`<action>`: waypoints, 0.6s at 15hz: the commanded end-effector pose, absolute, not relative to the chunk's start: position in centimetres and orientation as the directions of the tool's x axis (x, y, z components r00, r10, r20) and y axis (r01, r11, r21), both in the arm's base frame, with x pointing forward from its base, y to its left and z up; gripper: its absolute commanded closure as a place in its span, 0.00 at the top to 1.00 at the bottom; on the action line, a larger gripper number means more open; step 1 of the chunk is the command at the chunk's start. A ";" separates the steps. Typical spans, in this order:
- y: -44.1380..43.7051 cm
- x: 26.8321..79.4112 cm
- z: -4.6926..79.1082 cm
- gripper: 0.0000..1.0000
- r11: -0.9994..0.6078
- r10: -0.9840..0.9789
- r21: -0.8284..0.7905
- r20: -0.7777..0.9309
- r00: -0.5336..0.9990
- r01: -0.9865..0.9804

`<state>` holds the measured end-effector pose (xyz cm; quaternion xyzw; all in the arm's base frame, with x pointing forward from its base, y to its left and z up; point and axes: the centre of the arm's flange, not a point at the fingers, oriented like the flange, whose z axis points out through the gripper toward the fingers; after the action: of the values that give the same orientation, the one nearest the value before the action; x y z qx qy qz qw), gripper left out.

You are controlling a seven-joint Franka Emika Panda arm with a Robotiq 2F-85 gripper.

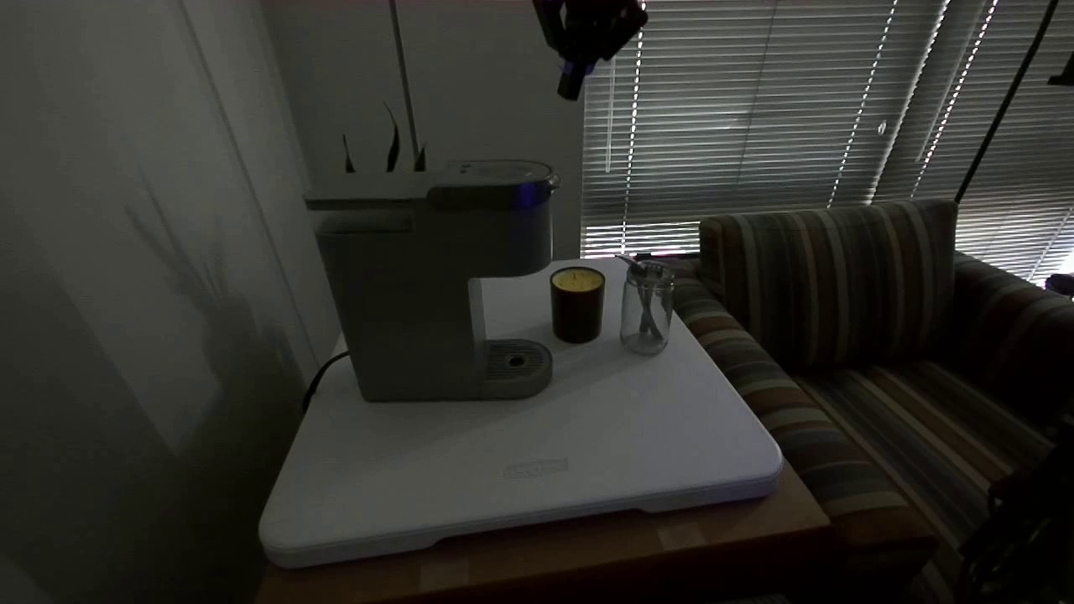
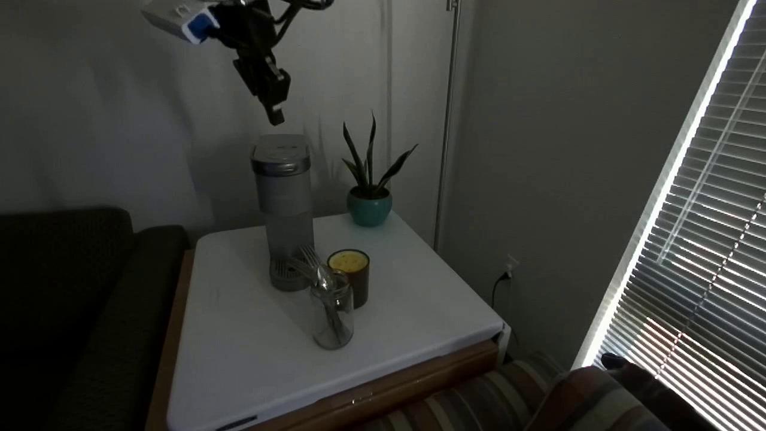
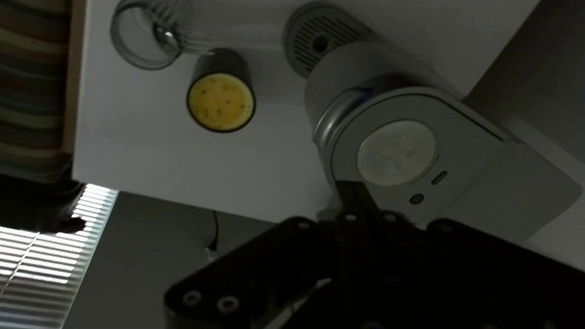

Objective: Close the coffee maker

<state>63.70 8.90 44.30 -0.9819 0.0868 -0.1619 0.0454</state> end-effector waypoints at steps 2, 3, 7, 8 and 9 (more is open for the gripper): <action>10.5 64.0 49.0 0.00 -0.996 -0.052 0.059 0.284 0.958 -0.071; 11.0 63.8 49.9 0.00 -0.997 -0.030 0.065 0.270 0.962 -0.049; 11.9 62.9 54.0 0.00 -0.994 -0.009 0.101 0.229 0.973 -0.033; 12.0 62.7 54.8 0.00 -0.994 -0.010 0.105 0.220 0.976 -0.034; 12.0 62.5 55.6 0.00 -0.993 -0.014 0.108 0.210 0.978 -0.037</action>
<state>62.43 12.35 53.36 -0.9915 0.0139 -0.1217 -0.0447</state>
